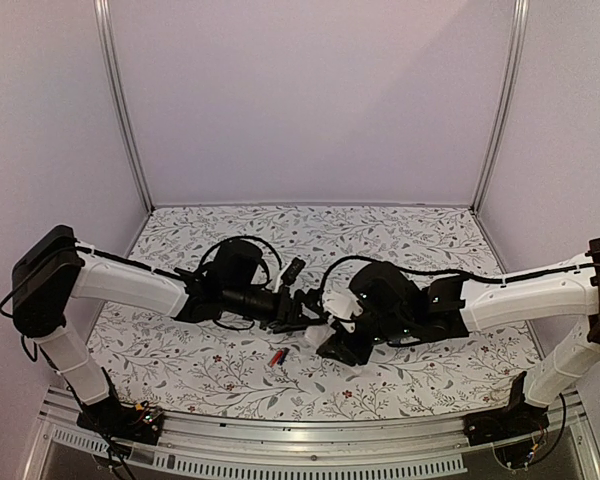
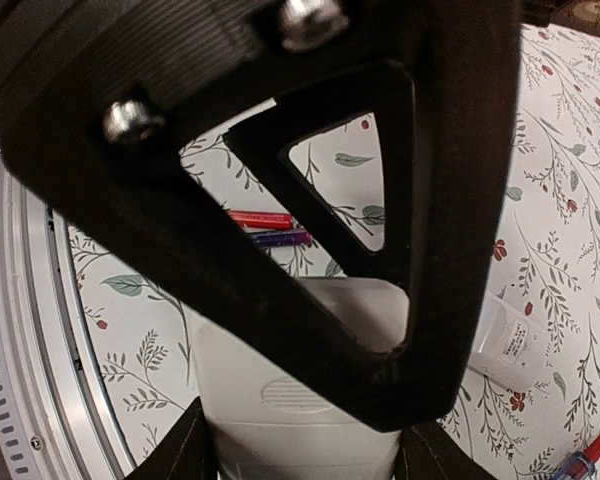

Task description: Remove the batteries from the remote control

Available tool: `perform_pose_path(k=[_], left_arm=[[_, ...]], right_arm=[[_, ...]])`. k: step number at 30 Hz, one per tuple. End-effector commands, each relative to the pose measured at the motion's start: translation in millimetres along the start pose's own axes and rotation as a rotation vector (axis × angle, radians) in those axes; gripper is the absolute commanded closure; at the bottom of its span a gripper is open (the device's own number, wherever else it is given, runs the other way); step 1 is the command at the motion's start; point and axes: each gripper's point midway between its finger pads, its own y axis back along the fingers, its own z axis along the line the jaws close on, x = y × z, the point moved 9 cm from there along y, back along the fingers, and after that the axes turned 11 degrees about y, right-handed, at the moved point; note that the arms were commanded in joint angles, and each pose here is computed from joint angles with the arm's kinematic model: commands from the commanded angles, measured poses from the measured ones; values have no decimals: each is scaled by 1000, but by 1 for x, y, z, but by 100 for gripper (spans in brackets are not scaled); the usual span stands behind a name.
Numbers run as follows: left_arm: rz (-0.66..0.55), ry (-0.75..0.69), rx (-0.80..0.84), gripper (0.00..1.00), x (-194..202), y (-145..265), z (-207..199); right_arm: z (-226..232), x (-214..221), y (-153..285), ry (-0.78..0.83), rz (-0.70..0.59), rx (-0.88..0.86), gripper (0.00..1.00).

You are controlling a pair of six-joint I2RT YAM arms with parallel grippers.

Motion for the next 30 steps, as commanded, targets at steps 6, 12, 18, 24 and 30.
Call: perform_pose_path(k=[6, 12, 18, 24, 30], left_arm=[[55, 11, -47, 48, 8, -4, 2], [68, 11, -43, 56, 9, -4, 2], [74, 2, -25, 72, 8, -4, -1], [62, -5, 3, 87, 7, 0, -9], [11, -1, 13, 100, 8, 9, -11]], right_arm=[[-5, -16, 3, 38, -55, 66, 54], [-8, -15, -3, 43, -42, 96, 54], [-11, -16, -2, 32, -49, 126, 52], [-13, -18, 0, 9, -66, 151, 46], [-13, -19, 7, -15, -97, 154, 32]])
